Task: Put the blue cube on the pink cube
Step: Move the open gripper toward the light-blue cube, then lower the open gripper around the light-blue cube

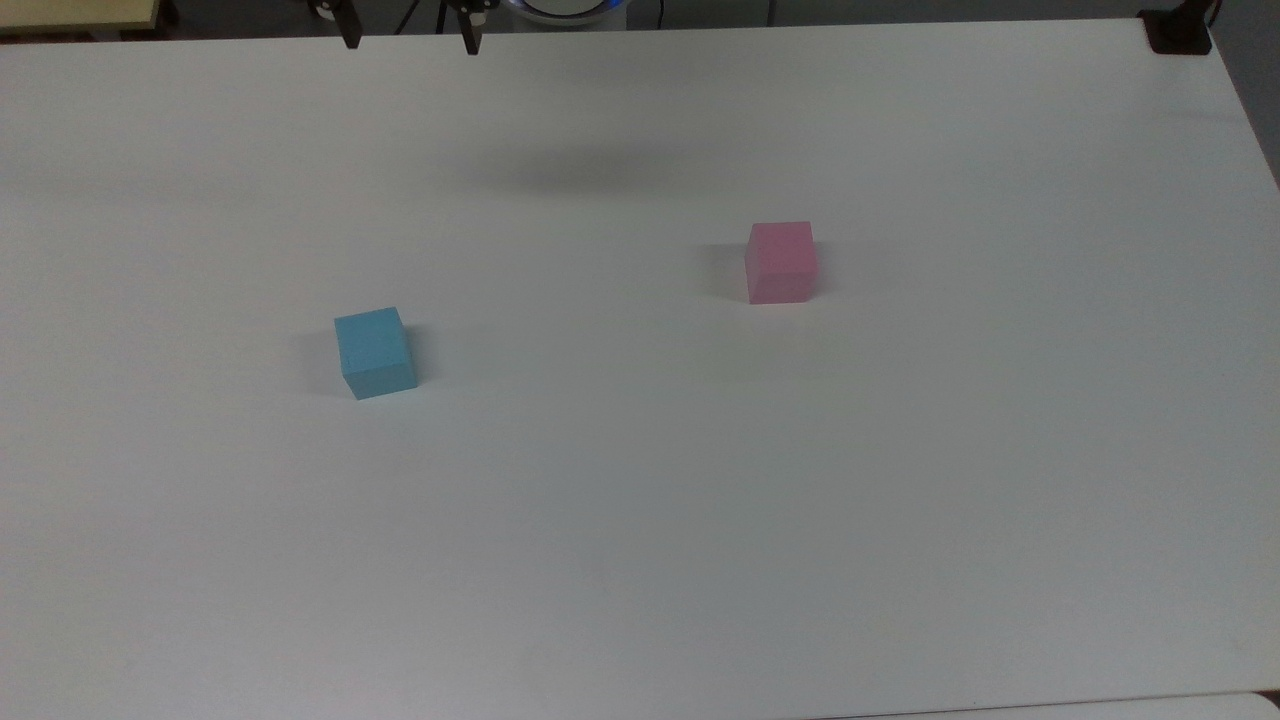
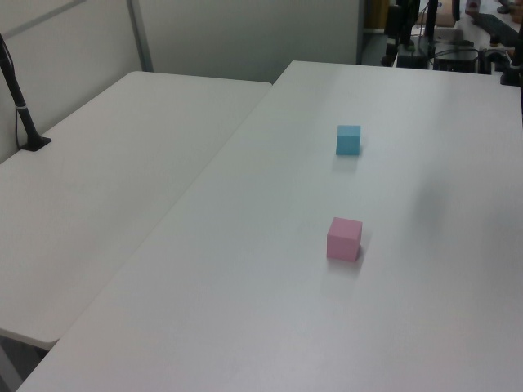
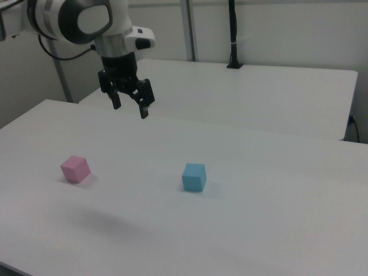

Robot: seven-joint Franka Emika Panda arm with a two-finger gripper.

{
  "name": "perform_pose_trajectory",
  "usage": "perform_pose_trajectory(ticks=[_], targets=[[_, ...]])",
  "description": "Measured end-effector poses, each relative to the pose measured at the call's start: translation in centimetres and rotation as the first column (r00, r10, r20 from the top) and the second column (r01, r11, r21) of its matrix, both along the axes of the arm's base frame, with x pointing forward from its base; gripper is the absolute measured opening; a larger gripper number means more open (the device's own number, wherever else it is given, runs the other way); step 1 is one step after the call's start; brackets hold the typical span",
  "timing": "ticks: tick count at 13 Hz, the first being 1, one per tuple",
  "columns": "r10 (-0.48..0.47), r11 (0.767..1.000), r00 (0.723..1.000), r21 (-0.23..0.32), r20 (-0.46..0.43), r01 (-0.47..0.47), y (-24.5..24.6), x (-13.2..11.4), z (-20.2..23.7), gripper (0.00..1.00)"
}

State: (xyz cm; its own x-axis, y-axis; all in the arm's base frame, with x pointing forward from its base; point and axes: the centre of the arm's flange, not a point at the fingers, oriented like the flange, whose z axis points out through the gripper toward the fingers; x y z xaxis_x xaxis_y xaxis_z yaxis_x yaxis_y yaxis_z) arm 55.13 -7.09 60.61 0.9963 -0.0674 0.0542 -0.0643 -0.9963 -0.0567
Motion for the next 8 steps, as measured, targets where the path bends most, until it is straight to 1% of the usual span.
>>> perform_pose_trajectory(ticks=[3, 5, 8], targets=[[0.095, 0.995, 0.995, -0.008, -0.025, -0.096, -1.7, 1.1, -1.8, 1.0], [0.104, 0.994, 0.993, -0.028, -0.047, -0.106, -2.6, 2.0, -3.2, 1.0], [0.105, 0.99, 0.994, -0.095, -0.041, -0.109, -3.9, 4.5, -6.6, 1.0]])
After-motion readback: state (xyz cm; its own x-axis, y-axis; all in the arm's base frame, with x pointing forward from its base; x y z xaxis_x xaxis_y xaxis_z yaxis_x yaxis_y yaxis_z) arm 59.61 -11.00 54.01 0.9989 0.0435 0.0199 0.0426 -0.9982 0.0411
